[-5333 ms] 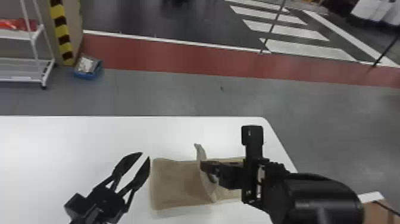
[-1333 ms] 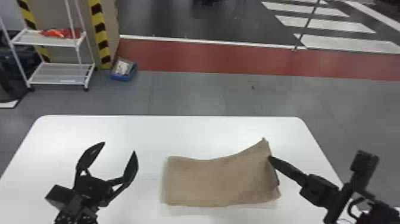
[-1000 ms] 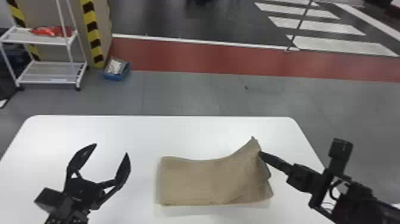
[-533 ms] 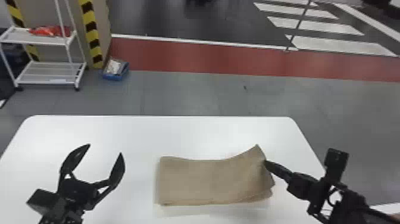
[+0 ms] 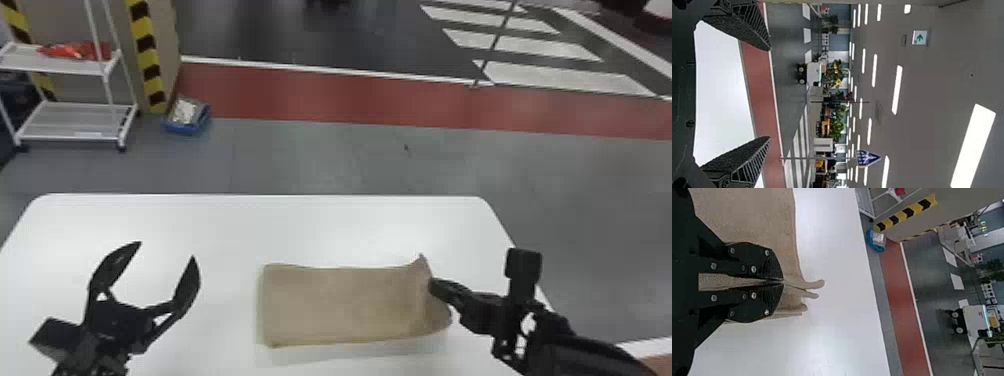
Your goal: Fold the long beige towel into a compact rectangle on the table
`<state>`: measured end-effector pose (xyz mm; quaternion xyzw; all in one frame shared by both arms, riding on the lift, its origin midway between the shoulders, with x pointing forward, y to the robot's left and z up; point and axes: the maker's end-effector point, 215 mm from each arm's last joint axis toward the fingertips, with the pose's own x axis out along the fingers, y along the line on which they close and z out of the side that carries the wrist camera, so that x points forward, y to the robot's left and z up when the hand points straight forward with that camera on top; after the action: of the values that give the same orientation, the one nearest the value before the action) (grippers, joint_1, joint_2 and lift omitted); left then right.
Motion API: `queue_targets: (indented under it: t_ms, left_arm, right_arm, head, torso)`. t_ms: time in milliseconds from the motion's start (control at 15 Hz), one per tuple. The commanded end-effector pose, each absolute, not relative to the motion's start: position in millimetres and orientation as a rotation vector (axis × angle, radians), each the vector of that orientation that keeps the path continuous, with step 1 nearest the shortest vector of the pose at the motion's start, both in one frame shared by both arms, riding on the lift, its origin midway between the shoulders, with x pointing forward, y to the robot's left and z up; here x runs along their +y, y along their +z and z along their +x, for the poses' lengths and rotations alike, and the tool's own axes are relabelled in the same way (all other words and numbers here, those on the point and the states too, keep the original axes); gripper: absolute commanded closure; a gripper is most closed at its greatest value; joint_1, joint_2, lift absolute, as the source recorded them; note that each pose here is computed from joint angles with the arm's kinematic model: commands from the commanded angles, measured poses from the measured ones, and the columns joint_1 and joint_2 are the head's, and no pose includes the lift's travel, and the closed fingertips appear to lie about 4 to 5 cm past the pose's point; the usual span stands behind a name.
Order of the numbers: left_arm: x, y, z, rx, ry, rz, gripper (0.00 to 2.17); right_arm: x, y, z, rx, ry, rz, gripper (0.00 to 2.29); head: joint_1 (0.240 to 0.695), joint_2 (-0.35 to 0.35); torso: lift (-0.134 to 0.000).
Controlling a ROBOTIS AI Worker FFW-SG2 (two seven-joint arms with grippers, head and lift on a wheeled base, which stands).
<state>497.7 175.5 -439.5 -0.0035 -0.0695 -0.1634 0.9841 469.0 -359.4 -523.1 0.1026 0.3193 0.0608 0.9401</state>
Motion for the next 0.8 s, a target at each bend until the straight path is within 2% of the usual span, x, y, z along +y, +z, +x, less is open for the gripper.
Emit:
queue_targets:
  t_ms: [0, 67, 133, 333, 533, 733]
  left_arm:
    - [181, -440, 498, -0.138, -0.322, -0.005, 0.08]
    - [180, -438, 498, -0.141, -0.324, -0.006, 0.08]
    - [180, -438, 497, -0.140, -0.326, -0.008, 0.08]
    - [170, -435, 495, -0.133, -0.349, -0.022, 0.08]
    - [147, -444, 494, -0.037, -0.402, -0.062, 0.08]
    - [105, -452, 481, 0.013, -0.482, -0.082, 0.08]
  right_arm:
    - [-361, -532, 462, 0.679, 0.099, 0.164, 0.40]
    - [-367, -530, 457, 0.671, 0.080, 0.152, 0.10]
    - [-372, -523, 457, 0.647, 0.065, 0.147, 0.02]
    - [-391, -504, 454, 0.567, 0.032, 0.134, 0.03]
    - [-407, -499, 451, 0.543, 0.005, 0.128, 0.05]
    - [-419, -501, 449, 0.535, -0.029, 0.122, 0.09]
  head:
    - [0.695, -0.209]
    - [0.695, -0.209]
    - [0.695, -0.210]
    - [0.695, -0.224]
    - [0.695, -0.258]
    - [0.695, -0.297]
  torso:
    - [0.000]
    - [0.000]
    - [0.000]
    - [0.000]
    - [0.000]
    - [0.000]
